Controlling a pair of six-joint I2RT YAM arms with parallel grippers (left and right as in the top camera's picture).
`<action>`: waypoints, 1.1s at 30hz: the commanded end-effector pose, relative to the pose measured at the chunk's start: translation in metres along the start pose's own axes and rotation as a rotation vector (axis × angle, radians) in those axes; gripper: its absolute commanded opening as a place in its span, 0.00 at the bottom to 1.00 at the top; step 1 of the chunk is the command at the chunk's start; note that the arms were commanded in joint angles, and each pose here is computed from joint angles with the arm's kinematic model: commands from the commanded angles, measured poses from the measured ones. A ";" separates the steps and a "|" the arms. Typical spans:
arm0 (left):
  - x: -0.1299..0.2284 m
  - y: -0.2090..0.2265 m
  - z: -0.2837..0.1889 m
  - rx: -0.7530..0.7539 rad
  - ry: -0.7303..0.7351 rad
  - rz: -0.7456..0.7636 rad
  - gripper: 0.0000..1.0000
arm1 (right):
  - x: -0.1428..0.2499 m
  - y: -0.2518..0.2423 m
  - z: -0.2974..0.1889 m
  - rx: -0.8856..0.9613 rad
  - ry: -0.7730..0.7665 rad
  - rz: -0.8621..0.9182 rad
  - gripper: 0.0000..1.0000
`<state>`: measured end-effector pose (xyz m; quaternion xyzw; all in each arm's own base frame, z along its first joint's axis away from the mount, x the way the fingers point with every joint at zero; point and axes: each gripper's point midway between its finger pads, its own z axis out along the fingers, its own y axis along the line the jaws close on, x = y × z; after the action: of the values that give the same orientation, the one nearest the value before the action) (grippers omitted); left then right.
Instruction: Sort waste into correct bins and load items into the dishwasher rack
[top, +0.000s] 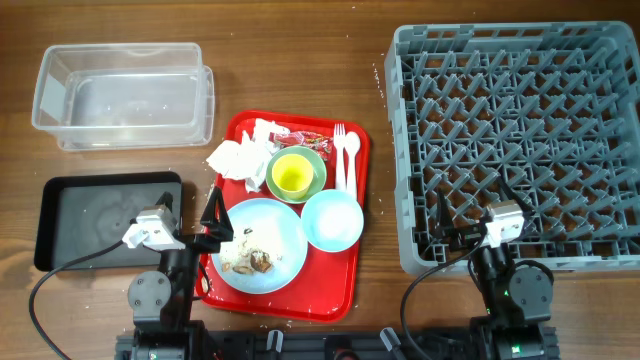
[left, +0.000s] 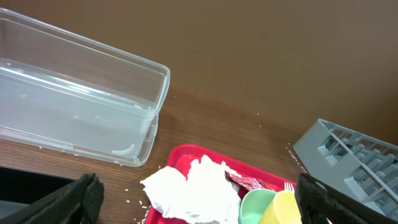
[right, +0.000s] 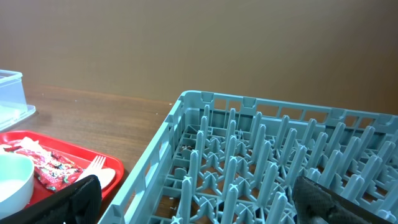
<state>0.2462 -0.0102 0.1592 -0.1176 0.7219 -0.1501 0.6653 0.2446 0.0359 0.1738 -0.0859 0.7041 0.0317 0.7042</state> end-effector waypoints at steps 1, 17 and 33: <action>0.002 -0.001 0.000 0.006 0.001 0.020 1.00 | -0.002 -0.001 0.000 0.005 -0.009 -0.009 1.00; 0.002 -0.001 0.000 0.006 0.001 0.020 1.00 | -0.002 -0.001 0.000 0.005 -0.009 -0.010 1.00; 0.016 -0.088 -0.025 0.488 0.236 -0.428 1.00 | -0.002 -0.001 0.000 0.005 -0.009 -0.009 1.00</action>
<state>0.2438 -0.0337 0.1741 -0.1073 0.7016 -0.2416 0.6616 0.2446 0.0358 0.1738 -0.0859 0.7041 0.0314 0.7042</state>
